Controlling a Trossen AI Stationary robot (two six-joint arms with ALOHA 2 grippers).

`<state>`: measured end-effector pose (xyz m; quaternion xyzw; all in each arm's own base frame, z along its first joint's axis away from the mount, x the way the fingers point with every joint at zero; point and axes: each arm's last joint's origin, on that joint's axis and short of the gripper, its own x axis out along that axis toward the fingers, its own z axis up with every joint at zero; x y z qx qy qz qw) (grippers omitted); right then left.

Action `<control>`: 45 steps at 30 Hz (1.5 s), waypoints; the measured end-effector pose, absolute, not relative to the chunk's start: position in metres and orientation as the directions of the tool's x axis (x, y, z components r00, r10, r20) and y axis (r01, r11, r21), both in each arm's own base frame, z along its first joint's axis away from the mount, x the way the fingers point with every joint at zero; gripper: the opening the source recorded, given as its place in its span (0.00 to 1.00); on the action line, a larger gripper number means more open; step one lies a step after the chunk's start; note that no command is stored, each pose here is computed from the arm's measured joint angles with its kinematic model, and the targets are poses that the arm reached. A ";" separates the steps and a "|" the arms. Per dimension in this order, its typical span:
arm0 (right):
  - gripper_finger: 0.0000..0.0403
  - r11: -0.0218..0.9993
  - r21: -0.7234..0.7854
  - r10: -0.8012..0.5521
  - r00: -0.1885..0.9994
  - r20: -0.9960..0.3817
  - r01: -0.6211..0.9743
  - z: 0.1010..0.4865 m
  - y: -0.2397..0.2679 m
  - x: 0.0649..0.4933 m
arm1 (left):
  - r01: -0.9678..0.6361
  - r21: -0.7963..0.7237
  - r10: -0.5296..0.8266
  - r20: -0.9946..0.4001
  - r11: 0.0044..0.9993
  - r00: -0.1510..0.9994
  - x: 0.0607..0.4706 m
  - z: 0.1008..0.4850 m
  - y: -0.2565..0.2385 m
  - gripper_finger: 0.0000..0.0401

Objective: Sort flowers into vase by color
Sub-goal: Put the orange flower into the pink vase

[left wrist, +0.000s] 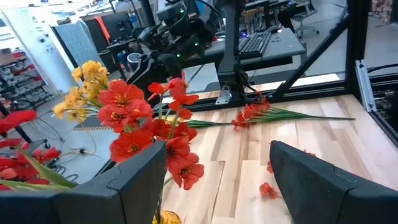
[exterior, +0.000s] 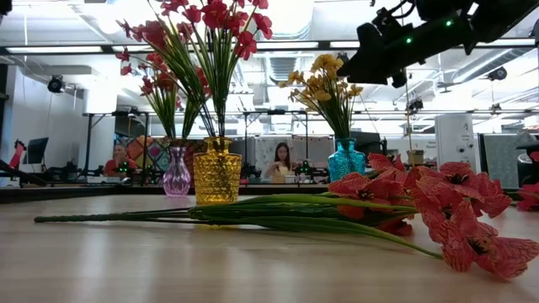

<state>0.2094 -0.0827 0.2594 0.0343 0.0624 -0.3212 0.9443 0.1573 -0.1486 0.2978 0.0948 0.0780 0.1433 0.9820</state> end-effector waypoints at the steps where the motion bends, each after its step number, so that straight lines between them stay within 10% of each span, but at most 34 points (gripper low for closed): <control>1: 0.54 0.796 0.042 -0.592 0.791 -0.155 0.604 0.258 -0.080 0.210 | -0.262 0.208 0.292 -0.128 0.942 0.948 0.157 0.298 -0.149 0.67; 27: 0.53 0.850 0.261 -0.185 0.724 -0.665 0.457 0.260 0.026 0.208 | -0.016 0.156 0.057 -0.261 0.988 0.964 0.172 0.273 -0.173 0.67; 45: 0.53 0.829 0.445 0.124 0.665 -0.736 0.338 0.257 0.076 0.191 | 0.051 0.116 0.008 -0.463 0.992 0.886 0.223 0.244 -0.230 0.67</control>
